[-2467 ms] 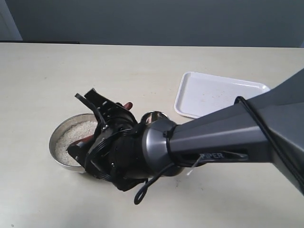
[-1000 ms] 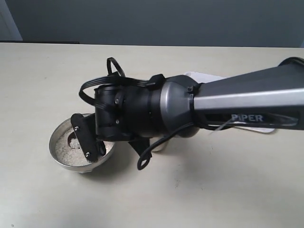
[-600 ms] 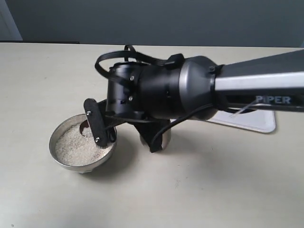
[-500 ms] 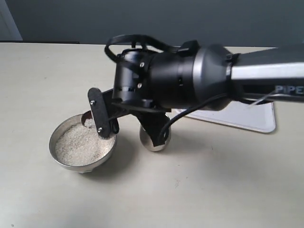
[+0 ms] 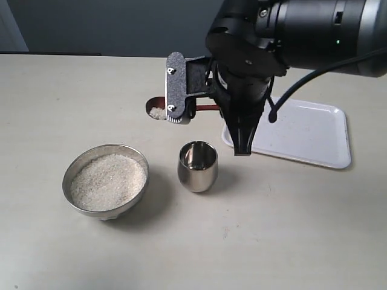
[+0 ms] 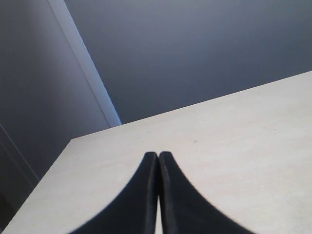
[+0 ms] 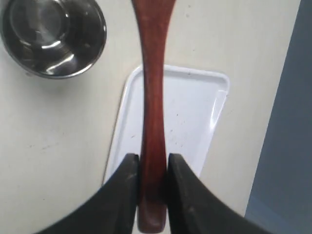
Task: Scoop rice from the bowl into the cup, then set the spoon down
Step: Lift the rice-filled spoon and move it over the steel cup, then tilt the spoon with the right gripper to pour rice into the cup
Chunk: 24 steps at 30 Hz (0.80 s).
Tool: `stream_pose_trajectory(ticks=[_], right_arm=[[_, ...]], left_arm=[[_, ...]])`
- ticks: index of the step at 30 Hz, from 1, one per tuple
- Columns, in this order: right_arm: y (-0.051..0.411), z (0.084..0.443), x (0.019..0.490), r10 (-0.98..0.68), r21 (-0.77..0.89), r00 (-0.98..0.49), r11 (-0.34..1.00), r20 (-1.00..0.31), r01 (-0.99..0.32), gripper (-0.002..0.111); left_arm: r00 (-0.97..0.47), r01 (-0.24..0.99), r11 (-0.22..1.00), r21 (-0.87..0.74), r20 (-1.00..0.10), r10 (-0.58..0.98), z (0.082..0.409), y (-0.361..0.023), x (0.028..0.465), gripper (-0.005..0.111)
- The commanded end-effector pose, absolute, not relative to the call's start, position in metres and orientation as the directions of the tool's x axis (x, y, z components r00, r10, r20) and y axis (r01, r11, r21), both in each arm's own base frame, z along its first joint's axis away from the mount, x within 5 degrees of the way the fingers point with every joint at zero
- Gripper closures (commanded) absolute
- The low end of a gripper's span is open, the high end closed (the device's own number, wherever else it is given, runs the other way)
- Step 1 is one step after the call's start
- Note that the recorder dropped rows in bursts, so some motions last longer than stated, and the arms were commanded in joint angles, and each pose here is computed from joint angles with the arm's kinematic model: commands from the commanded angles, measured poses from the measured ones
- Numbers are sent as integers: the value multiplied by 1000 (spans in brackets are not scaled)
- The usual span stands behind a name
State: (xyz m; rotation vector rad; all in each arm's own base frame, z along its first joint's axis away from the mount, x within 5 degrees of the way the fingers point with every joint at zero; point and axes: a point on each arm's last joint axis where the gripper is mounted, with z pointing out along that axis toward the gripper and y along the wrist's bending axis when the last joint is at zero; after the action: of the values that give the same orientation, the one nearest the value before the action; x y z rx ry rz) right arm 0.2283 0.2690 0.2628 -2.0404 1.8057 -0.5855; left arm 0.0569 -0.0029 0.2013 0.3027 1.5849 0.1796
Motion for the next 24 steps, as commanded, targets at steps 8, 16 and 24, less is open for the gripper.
stream_pose_trajectory(ticks=[8,16,24], right_arm=[[235,228,220,-972,-414,60,-151,226,-897,109],[229,222,223,-966,-473,33,-156,258,-867,109],[232,224,227,-972,-514,34,-153,233,-844,109]], left_arm=[[-4,83,951,299,-954,300,203,-3,56,106],[-4,83,951,299,-954,300,203,-3,56,106],[-4,83,951,299,-954,300,203,-3,56,106]])
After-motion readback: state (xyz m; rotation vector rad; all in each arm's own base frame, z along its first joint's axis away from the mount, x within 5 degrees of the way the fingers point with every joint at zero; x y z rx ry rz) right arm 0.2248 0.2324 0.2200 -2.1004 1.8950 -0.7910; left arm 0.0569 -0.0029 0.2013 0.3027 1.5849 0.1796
